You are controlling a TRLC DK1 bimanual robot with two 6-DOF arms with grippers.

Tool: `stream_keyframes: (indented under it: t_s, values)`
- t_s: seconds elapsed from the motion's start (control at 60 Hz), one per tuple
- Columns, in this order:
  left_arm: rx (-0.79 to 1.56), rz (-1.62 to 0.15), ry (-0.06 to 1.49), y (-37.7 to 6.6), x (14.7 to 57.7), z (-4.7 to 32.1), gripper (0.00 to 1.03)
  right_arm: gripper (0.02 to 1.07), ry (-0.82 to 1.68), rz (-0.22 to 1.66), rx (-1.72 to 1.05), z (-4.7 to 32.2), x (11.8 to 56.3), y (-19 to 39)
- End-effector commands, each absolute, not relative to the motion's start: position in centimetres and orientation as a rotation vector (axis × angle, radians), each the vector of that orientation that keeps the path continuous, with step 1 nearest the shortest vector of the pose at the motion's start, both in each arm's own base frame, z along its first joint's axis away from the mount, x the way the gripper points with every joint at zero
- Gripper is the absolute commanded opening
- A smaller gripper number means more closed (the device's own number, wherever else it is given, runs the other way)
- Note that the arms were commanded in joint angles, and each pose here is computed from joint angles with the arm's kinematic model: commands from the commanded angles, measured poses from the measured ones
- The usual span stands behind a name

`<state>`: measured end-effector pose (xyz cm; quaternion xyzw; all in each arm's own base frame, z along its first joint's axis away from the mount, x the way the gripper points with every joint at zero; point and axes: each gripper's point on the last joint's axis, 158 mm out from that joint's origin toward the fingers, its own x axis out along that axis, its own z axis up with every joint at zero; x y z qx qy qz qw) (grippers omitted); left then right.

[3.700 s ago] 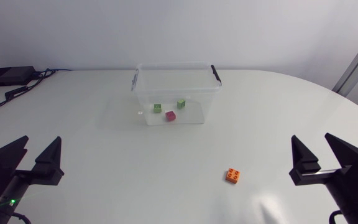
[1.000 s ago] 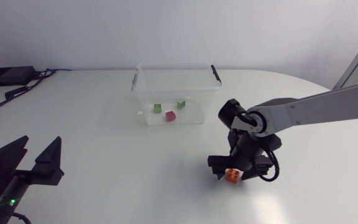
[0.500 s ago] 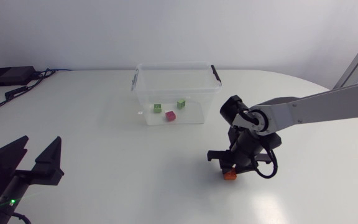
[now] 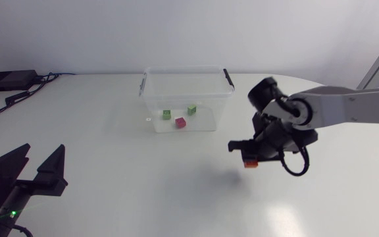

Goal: Place the duplo bricks in the container

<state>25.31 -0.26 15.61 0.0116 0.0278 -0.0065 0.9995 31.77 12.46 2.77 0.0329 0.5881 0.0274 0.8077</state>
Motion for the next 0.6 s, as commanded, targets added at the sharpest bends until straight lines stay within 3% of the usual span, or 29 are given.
stream_keyframes:
  t_s: [0.0, 0.2, 0.583]
  values:
    - [0.031, -0.010, 0.056, -0.2, 25.3, 15.1, 0.99, 0.08, 1.072, 0.120, 0.078, 8.6, 35.1, 13.7]
    - [0.031, -0.010, 0.056, -0.2, 25.3, 15.1, 0.99, 0.08, 0.812, 0.177, 0.058, 15.1, 40.1, 15.1]
    - [0.031, -0.010, 0.056, -0.2, 25.3, 15.1, 0.99, 0.08, 0.636, 0.235, 0.017, 16.9, 47.9, 18.4]
